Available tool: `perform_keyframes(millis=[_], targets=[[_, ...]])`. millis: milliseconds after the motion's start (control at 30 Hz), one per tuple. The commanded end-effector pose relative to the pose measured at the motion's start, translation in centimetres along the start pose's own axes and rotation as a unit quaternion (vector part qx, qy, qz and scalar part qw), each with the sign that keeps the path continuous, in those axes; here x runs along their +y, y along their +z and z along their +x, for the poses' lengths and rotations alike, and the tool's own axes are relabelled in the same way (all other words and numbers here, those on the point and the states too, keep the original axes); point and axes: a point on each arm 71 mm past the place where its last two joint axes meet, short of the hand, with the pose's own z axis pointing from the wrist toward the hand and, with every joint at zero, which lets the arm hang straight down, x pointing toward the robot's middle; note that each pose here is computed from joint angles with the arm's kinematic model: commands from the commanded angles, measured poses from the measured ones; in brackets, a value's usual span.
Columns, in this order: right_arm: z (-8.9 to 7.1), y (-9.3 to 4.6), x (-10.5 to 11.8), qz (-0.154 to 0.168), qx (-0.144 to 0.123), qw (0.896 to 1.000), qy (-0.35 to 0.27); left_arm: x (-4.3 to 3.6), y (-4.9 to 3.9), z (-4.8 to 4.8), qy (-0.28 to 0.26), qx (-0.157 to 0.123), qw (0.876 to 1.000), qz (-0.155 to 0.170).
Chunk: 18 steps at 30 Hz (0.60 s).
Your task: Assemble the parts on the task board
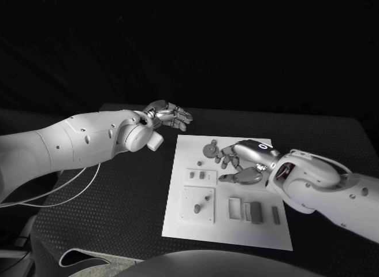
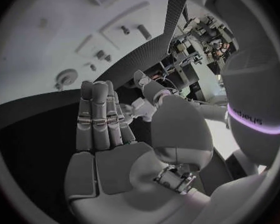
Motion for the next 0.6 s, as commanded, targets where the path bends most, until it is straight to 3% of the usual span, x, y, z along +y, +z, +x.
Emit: perform_keyframes(millis=[33,200,233,467,600], targets=[[-1.0,-0.8,-2.8,0.094,0.038,0.989,0.107,-0.17,0.06,-0.09,0.001,0.002,1.0,0.007],[-1.4,-3.1,-5.1,0.185,0.128,0.967,0.122,-0.16,0.12,-0.14,0.001,0.0,1.0,0.007],[-1.0,-4.1,-5.2,0.2,0.168,0.958,0.119,-0.15,0.13,-0.15,0.001,0.001,1.0,0.007],[0.1,-6.9,-6.0,0.267,0.236,0.923,0.147,-0.01,0.19,-0.38,0.002,-0.003,1.0,0.005],[1.0,-8.7,-6.8,0.305,0.257,0.906,0.142,0.06,0.21,-0.36,0.003,-0.003,1.0,0.005]])
